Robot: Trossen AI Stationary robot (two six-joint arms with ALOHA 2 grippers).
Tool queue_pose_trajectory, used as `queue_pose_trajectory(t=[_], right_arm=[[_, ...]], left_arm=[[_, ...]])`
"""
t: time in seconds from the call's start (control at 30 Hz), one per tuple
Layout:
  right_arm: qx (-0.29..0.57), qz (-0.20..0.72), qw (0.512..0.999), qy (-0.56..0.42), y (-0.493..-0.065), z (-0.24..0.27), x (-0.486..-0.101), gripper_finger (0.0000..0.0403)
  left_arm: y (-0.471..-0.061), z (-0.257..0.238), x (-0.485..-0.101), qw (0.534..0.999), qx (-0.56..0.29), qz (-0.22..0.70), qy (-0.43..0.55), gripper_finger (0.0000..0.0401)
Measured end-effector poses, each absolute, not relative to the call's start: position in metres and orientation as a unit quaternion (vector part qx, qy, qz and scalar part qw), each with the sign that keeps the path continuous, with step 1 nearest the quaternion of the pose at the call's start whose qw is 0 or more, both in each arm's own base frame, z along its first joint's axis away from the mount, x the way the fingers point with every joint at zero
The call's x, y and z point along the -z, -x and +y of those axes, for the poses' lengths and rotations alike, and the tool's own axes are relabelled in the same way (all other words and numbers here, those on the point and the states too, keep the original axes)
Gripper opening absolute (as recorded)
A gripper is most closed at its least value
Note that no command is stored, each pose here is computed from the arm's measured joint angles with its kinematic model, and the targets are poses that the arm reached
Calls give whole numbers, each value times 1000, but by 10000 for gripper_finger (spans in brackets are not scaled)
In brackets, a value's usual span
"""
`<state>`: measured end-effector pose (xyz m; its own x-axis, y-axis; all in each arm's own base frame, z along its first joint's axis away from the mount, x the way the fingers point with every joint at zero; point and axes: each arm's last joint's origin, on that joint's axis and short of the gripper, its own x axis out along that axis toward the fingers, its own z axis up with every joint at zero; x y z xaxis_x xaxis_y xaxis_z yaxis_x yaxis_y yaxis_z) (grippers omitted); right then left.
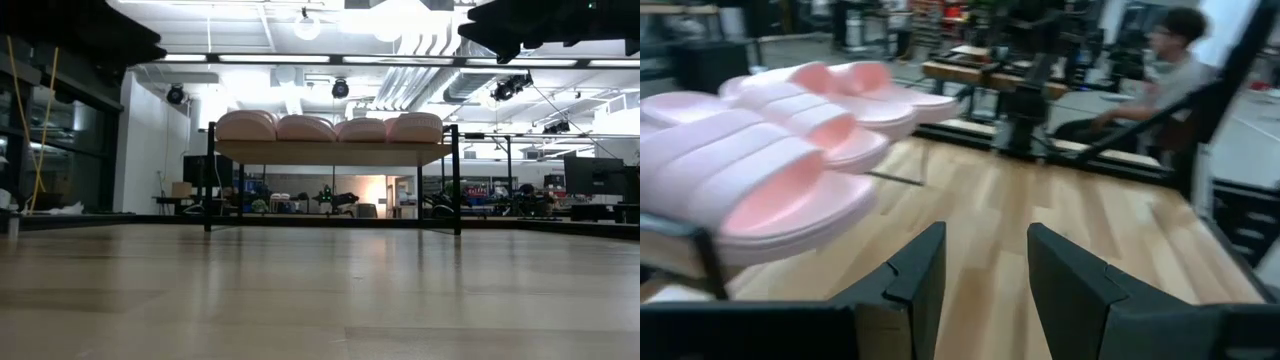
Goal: Pick and place slides into the shelf
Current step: Return to Home Position
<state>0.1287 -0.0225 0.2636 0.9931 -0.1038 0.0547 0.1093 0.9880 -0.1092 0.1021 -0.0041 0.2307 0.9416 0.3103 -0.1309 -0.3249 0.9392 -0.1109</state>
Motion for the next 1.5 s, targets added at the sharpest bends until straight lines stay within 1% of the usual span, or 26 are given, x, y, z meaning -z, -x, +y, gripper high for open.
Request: queue_pose_trajectory(t=[0.1,0.4,0.57,0.67,0.8,1.17,1.5], right_arm=[[55,-24,997,56,-129,-23,-264,197],[39,-33,997,56,-129,-22,-265,197],[54,-52,996,47,-130,-23,-244,197],[64,-73,994,44,-127,-23,-235,197],[58,-90,993,43,-122,-22,-233,197],[68,-129,989,28,-109,-20,-206,197],[43,-180,982,37,-101,-17,-203,197]], left_arm=[[-103,6,-230,981,-172,59,75,127],[-104,21,-228,987,-137,61,66,127],[-110,22,-203,989,-132,38,58,127],[-112,22,-196,990,-131,14,55,127],[-112,22,-201,990,-129,-5,49,127],[-112,21,-197,992,-117,12,42,127],[-112,19,-197,995,-85,13,43,126]])
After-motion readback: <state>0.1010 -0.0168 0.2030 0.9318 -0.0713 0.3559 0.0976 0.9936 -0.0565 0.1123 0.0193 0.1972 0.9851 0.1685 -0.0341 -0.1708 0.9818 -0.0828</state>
